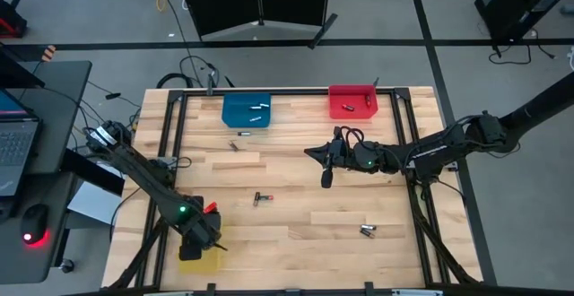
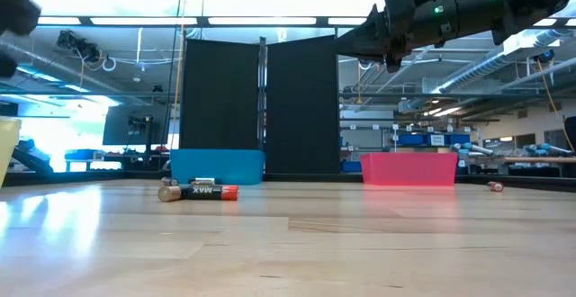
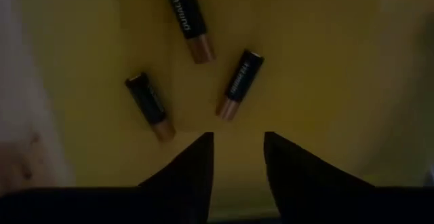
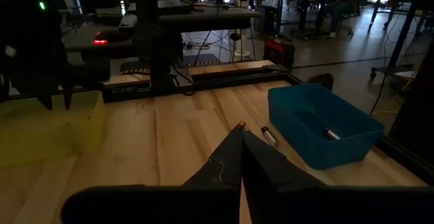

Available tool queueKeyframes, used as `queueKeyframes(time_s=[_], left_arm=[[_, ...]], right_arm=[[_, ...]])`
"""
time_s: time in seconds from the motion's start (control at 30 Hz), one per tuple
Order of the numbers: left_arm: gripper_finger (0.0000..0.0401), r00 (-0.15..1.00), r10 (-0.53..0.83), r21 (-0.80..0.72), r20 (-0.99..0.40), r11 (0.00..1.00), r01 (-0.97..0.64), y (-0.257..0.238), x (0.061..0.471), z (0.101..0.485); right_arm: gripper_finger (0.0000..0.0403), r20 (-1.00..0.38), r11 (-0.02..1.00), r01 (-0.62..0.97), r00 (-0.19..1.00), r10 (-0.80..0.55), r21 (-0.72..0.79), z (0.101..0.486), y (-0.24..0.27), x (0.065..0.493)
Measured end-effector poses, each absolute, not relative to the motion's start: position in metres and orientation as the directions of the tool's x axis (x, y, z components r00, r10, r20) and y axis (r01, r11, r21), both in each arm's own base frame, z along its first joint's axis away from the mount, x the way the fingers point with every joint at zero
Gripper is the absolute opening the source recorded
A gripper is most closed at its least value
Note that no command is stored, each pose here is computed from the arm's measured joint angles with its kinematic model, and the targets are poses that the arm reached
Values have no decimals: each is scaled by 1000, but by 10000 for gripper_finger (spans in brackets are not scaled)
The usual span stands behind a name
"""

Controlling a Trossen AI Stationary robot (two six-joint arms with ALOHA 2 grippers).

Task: Sort batteries
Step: Put the black-red battery into the red bin

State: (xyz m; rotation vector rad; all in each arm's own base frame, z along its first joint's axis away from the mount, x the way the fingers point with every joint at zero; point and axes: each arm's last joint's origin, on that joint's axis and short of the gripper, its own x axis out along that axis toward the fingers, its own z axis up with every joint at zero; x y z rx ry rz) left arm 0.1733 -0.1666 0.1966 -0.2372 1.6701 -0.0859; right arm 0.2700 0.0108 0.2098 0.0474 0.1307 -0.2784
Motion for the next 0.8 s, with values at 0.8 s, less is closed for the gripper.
queueKeyframes(time_s=[0.8], left_arm=[[5,396,-230,-241,-889,970,22,-59,275,234]], right_arm=[[14,-172,954,298,941,-291,16,206,5,270]])
